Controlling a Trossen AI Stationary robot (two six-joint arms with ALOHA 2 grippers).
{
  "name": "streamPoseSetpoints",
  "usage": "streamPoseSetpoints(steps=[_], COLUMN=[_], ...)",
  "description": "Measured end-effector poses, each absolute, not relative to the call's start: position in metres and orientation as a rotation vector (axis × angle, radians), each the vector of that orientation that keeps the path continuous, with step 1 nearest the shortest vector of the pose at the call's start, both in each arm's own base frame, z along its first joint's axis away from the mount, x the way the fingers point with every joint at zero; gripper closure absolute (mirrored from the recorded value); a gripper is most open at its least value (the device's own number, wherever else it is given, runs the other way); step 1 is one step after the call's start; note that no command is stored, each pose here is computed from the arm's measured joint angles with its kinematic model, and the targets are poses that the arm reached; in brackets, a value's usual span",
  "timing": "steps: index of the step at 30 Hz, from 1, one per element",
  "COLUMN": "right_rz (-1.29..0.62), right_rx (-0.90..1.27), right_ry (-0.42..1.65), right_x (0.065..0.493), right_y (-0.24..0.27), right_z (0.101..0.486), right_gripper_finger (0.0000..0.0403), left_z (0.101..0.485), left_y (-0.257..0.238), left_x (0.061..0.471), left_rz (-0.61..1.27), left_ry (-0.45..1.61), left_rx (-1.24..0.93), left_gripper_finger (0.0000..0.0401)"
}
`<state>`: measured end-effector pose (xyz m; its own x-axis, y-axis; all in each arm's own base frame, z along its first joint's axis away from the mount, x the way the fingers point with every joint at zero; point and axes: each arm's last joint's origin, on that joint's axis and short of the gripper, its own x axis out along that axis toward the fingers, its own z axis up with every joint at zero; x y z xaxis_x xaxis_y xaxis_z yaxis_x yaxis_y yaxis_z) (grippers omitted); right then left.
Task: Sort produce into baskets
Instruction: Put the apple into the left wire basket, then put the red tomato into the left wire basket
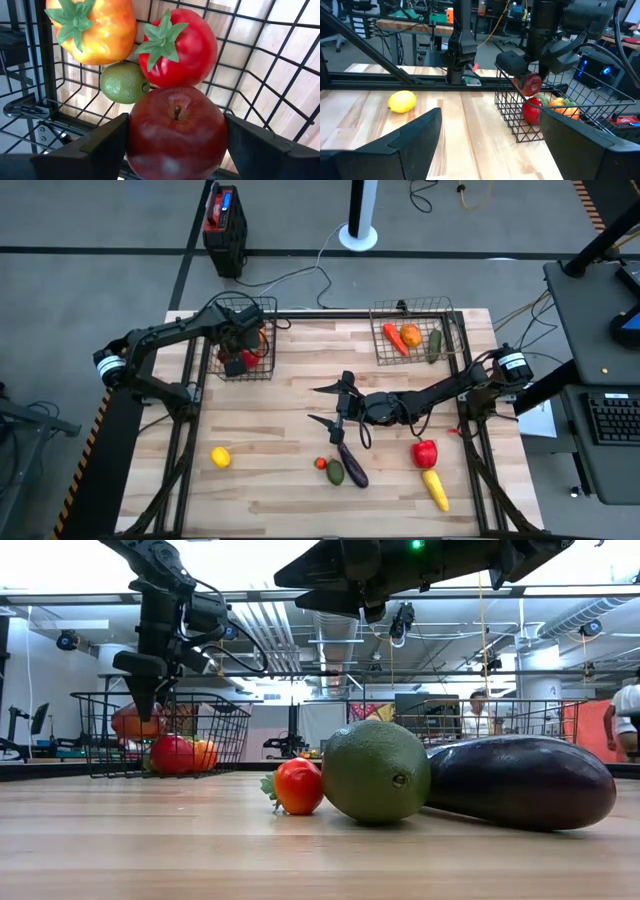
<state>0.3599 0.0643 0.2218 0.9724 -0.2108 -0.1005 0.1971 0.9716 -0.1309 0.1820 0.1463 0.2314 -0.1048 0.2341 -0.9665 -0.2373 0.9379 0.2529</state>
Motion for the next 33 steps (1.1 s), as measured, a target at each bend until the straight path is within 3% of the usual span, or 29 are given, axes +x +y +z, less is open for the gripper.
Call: streamPoseSetpoints(steps=[8,21,33], right_rz=[-0.206,-0.206,-0.206], right_rx=[-0.12,-0.12,-0.12], right_ry=[0.114,0.114,0.114], right_x=[0.36,0.36,0.36], right_y=[0.064,0.064,0.064], right_z=[0.222,0.222,0.222], right_gripper_finger=[0.0078,0.0078,0.0078], left_z=[0.232,0.232,0.248], left_y=[0.147,0.147,0.144], left_x=[0.182,0.181,0.18], left_rz=[0.41,0.432,0.473], left_ry=[1.634,1.642,1.558], left_rx=[0.007,0.016,-0.002], left_gripper_finger=[0.0108,0.0059,0.0056])
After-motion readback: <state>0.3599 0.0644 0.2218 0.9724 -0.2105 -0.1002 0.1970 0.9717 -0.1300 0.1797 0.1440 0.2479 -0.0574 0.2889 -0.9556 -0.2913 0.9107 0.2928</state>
